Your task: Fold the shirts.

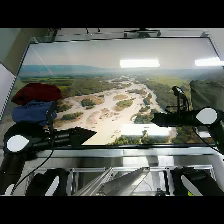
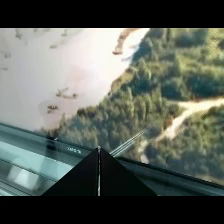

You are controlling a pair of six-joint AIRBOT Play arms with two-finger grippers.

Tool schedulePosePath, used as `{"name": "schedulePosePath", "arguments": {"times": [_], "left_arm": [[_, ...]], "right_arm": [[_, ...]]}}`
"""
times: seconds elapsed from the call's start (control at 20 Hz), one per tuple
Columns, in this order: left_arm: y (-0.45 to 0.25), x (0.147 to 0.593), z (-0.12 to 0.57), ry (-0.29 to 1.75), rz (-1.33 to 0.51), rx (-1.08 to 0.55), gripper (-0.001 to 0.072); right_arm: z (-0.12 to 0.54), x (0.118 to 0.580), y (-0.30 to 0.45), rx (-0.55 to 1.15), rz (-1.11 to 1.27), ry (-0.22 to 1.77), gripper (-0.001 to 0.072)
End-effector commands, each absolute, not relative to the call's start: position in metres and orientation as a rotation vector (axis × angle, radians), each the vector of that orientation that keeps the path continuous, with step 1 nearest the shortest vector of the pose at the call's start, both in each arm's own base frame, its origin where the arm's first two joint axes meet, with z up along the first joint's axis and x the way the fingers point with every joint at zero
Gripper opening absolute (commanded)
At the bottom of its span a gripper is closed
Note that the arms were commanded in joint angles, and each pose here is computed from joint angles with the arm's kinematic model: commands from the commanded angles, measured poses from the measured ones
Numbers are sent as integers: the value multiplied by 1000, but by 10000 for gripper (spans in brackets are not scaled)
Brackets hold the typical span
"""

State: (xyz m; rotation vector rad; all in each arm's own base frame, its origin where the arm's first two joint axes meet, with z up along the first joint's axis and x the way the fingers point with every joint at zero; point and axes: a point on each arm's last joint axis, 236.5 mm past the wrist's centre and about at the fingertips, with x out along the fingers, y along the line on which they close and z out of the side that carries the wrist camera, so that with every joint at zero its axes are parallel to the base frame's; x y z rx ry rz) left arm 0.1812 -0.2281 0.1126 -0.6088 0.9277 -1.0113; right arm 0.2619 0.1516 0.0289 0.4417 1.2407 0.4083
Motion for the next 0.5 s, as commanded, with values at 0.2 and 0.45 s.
{"name": "schedulePosePath", "arguments": {"times": [0.2, 0.45], "left_arm": [[-218, 207, 114, 852, -917, -605, -1], [-92, 306, 113, 831, -428, -467, 580]], "right_arm": [[29, 262, 152, 442, 409, 1240, 21], [29, 262, 152, 442, 409, 1240, 21]]}}
